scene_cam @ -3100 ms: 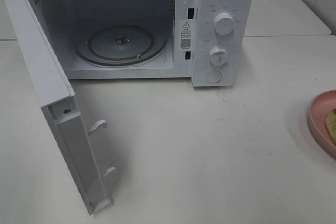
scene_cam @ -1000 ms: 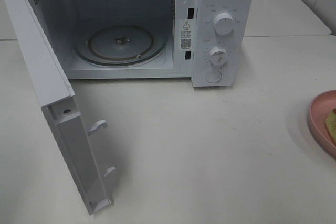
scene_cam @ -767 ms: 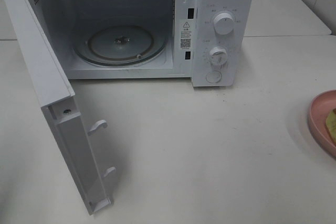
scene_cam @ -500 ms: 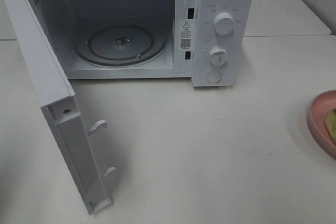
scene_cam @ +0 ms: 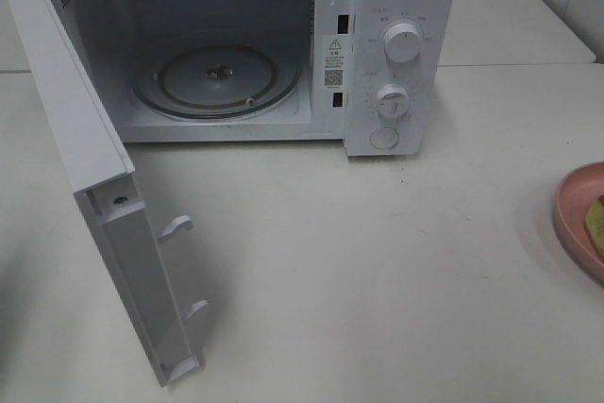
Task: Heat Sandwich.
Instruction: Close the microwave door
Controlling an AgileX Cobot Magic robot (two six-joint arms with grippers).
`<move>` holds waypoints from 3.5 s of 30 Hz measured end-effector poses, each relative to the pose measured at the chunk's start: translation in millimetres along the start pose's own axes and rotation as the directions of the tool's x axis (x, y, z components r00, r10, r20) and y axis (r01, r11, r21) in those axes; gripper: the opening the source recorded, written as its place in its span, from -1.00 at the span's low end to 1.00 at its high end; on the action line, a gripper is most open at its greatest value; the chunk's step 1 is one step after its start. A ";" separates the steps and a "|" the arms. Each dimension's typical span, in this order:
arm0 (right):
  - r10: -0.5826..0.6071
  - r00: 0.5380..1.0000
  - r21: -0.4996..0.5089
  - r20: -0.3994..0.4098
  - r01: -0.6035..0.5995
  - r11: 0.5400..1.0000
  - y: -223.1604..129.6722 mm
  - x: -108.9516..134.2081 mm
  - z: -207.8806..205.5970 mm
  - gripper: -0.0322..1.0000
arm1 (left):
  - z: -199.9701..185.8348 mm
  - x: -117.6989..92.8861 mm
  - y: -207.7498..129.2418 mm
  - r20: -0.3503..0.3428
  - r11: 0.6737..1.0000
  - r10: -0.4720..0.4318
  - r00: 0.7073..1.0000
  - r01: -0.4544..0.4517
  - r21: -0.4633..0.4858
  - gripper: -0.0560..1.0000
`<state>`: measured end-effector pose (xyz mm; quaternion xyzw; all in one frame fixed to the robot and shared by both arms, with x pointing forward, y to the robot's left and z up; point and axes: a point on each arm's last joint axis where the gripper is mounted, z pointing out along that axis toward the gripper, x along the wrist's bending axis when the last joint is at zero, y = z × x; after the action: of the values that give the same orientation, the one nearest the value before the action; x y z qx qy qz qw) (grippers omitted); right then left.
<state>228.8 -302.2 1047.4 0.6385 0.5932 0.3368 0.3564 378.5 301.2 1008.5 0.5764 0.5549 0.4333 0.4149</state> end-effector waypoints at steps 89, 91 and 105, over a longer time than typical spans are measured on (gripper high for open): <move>0.000 1.000 0.000 0.000 0.000 1.000 0.0 0.0 0.0 0.55 | 161.5 -218.5 -15.9 0.374 0.995 0.072 0.925 -0.042 -0.087 -0.89; 0.000 1.000 0.000 0.000 0.000 1.000 0.0 0.0 0.0 0.55 | 164.7 -224.7 -13.7 0.360 0.995 0.074 0.930 -0.043 -0.092 -0.89; 0.000 1.000 0.000 0.000 0.000 1.000 0.0 0.0 0.0 0.55 | 188.7 -259.6 -7.2 0.385 0.997 0.064 0.921 -0.046 -0.057 -0.89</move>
<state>228.8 -302.2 1047.4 0.6385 0.5932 0.3368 0.3564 555.4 42.6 938.5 0.6560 0.4357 0.3353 0.5171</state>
